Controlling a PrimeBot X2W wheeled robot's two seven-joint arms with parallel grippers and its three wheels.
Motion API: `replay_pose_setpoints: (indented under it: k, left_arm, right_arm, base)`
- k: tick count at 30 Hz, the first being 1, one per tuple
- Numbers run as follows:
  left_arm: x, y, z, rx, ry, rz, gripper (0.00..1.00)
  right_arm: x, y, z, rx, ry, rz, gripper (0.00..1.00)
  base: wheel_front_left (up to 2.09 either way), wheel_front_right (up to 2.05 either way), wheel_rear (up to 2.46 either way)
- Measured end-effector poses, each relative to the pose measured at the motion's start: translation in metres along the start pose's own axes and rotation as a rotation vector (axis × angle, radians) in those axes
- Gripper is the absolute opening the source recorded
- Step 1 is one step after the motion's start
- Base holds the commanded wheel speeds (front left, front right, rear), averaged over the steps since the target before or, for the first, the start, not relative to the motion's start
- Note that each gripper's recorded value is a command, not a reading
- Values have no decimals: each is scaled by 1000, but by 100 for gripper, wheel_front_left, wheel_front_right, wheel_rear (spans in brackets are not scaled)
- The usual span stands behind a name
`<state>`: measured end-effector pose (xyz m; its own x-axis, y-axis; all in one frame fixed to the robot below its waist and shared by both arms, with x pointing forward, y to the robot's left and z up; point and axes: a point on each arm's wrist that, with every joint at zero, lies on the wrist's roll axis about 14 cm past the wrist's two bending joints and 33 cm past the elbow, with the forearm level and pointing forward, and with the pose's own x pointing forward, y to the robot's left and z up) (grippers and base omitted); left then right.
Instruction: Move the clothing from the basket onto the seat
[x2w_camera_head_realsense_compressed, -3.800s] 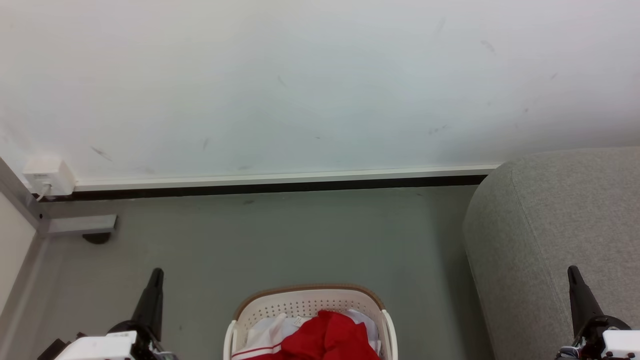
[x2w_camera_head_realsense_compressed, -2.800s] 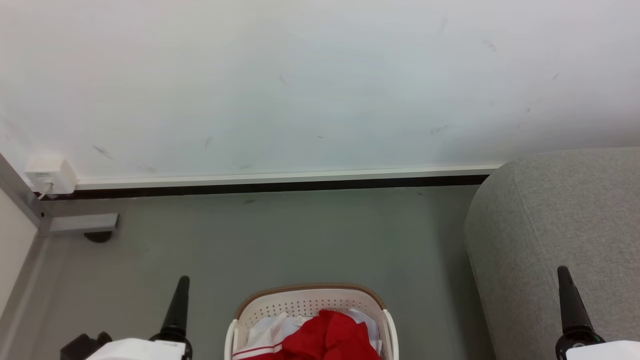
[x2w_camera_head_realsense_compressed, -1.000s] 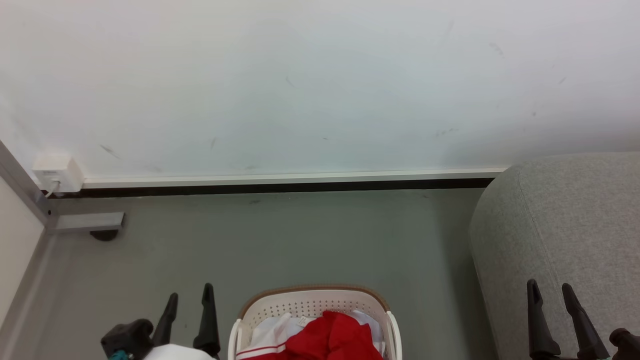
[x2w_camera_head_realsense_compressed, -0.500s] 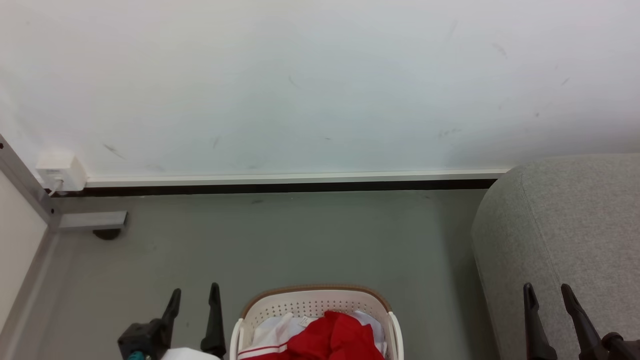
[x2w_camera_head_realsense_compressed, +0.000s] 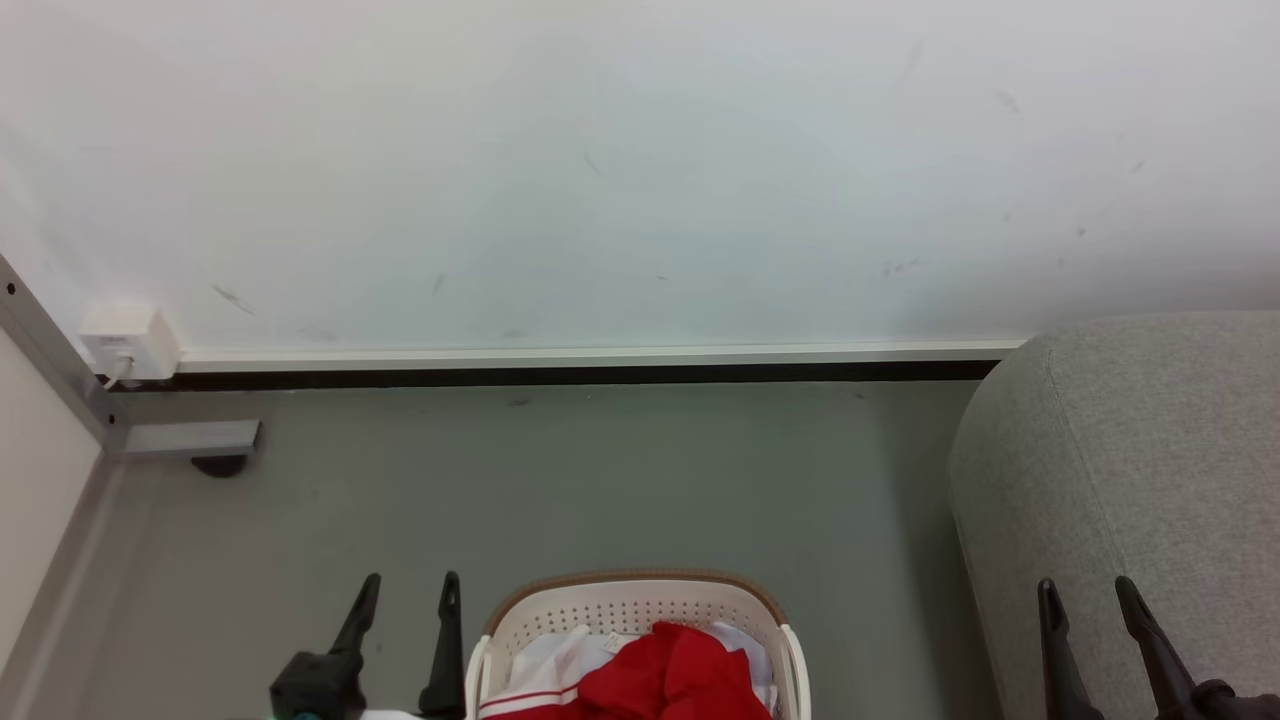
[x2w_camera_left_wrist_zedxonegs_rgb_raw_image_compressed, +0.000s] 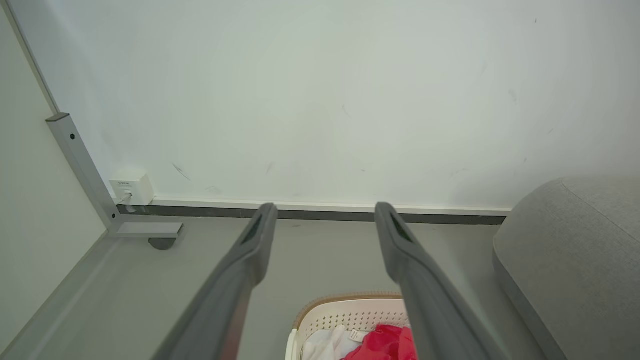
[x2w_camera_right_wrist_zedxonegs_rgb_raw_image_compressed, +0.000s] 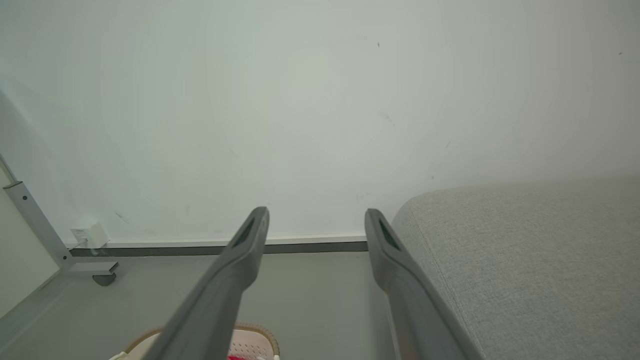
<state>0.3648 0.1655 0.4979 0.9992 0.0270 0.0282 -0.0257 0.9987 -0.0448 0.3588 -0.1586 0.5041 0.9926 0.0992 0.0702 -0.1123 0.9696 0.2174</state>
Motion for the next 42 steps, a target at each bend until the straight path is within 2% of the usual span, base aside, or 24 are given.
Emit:
replay_pose_setpoints:
  k: [19,37,42]
  left_arm:
    - [-6,0,3,126,-37,-4,100]
    - [-4,1,-1,122,-26,-1,100]
    - [6,-6,-5,124,-15,-33,100]
  right_arm:
    - [-3,4,-11,-5,19,14,100]
    - [-5,0,-24,30,56,-5,100]
    - [5,0,-23,30,50,-2,100]
  base:
    - [0,0,0]
    - [0,0,0]
    - [0,0,0]
